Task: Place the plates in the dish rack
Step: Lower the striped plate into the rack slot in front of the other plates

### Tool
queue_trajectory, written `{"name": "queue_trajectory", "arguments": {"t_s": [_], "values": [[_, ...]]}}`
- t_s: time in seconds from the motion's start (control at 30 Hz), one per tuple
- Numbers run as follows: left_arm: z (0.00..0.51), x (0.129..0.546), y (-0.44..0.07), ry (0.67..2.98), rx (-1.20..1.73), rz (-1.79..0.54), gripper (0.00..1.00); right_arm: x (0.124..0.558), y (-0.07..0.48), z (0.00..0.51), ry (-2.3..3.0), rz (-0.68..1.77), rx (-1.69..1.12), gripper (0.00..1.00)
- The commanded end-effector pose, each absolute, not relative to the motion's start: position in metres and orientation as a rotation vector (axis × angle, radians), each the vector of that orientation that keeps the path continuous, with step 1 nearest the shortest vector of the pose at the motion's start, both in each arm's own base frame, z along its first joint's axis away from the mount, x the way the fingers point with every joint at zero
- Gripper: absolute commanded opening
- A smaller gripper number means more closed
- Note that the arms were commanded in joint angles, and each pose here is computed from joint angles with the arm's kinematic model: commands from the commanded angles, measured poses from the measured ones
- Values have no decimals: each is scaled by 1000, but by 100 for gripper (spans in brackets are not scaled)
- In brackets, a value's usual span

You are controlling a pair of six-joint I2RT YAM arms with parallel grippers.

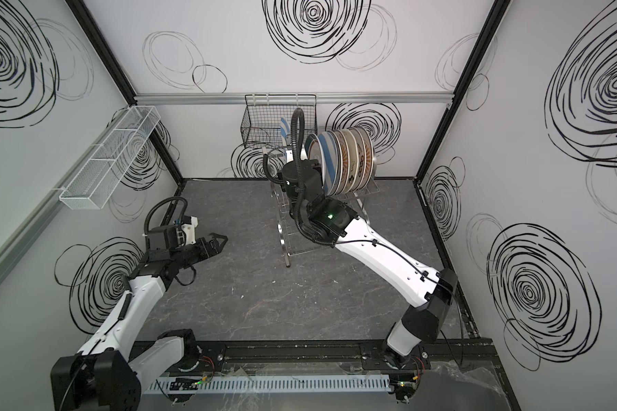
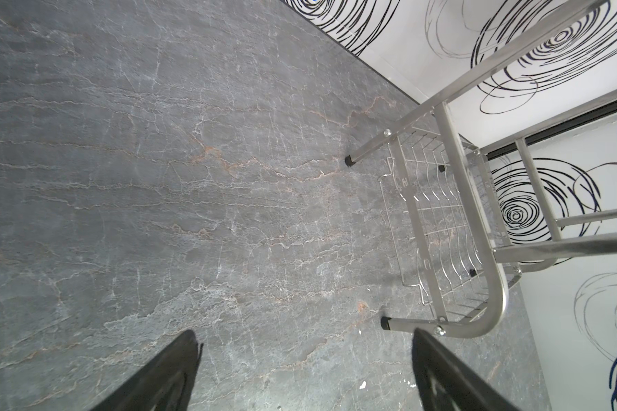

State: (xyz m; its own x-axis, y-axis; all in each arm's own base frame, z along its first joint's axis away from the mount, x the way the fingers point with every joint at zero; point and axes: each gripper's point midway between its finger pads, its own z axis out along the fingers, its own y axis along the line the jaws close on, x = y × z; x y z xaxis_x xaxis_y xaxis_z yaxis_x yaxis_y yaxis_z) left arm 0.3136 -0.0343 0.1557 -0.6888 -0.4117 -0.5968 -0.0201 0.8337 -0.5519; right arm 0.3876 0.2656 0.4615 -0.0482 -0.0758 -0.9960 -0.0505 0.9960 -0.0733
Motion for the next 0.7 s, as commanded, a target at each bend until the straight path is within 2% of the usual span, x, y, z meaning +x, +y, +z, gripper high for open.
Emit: {"name": "queue_trajectory", "arguments": {"t_s": [0.0,0.67], "values": [[161,314,-37,2229,-265,-666,96,388,252,487,1578,17,-14,0],[161,314,-38,2229,-262,-669,96,379,237,499,1565,22,18,0]]}}
